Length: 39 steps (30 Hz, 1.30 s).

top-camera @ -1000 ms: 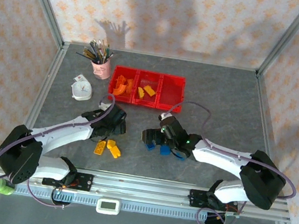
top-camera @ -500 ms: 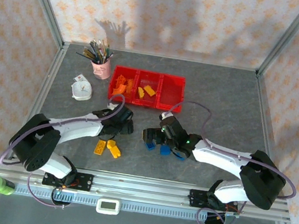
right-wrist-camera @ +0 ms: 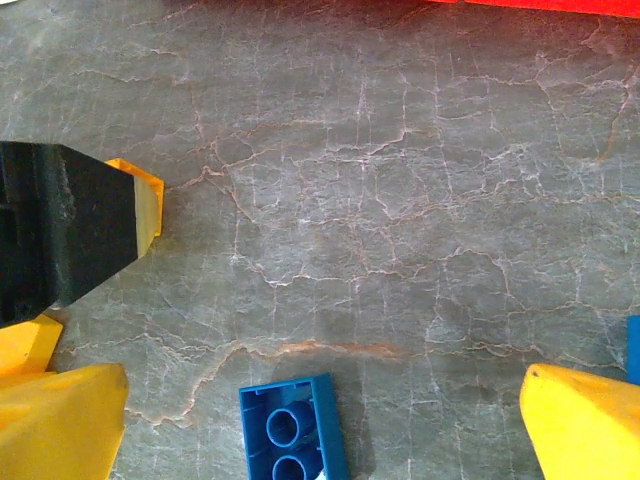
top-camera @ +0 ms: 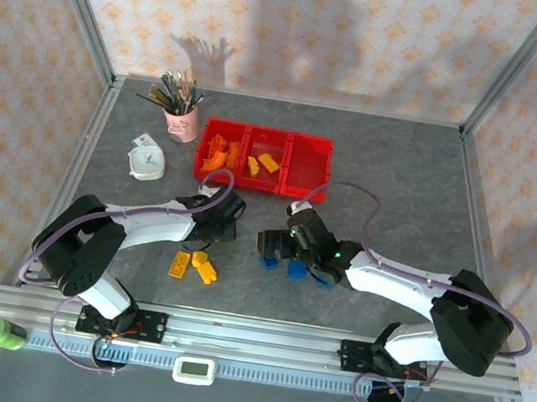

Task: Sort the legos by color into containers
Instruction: Pick up the lego from the center of the table, then place the lego in the container.

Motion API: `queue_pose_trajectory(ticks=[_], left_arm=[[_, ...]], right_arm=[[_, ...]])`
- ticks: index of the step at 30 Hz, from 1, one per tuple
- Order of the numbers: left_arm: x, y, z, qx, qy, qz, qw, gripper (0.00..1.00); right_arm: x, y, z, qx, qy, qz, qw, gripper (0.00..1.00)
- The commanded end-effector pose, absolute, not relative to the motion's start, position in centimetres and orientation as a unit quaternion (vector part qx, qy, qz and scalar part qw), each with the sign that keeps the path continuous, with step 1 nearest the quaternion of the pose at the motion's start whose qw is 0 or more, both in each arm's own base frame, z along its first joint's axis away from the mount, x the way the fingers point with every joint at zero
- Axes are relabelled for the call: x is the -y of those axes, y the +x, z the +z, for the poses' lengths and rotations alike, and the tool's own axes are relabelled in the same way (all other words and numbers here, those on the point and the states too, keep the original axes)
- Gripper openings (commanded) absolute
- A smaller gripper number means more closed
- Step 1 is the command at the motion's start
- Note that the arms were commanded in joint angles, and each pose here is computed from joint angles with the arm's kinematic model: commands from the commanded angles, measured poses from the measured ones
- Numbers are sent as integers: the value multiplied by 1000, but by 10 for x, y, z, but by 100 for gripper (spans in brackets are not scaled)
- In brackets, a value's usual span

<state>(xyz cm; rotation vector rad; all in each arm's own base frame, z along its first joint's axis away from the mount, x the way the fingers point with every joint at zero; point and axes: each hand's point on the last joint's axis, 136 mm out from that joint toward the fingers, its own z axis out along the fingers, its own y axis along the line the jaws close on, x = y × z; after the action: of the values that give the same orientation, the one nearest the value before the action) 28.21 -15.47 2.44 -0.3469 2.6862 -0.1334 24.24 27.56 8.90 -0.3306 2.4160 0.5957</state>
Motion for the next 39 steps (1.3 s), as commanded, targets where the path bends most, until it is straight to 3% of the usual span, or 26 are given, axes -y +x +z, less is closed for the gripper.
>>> queue_pose_trajectory(ticks=[1, 8, 15, 26, 31, 39], left_arm=[[156, 293, 38, -962, -129, -40, 239, 46], [166, 316, 86, -947, -122, -61, 290, 42], [197, 383, 144, -928, -90, -53, 357, 43], [217, 491, 122, -931, -76, 16, 356, 44], [220, 512, 123, -932, -73, 25, 355, 61], [218, 503, 161, -927, -69, 7, 370, 71]], right_arm=[[-271, 246, 97, -909, -126, 221, 329, 100], [-258, 261, 121, -900, -99, 243, 348, 100], [-229, 296, 139, -896, -54, 235, 373, 100], [-203, 324, 154, -889, -4, 227, 397, 100], [-202, 324, 164, -884, -5, 232, 406, 100], [-203, 319, 167, -887, -32, 226, 402, 100]])
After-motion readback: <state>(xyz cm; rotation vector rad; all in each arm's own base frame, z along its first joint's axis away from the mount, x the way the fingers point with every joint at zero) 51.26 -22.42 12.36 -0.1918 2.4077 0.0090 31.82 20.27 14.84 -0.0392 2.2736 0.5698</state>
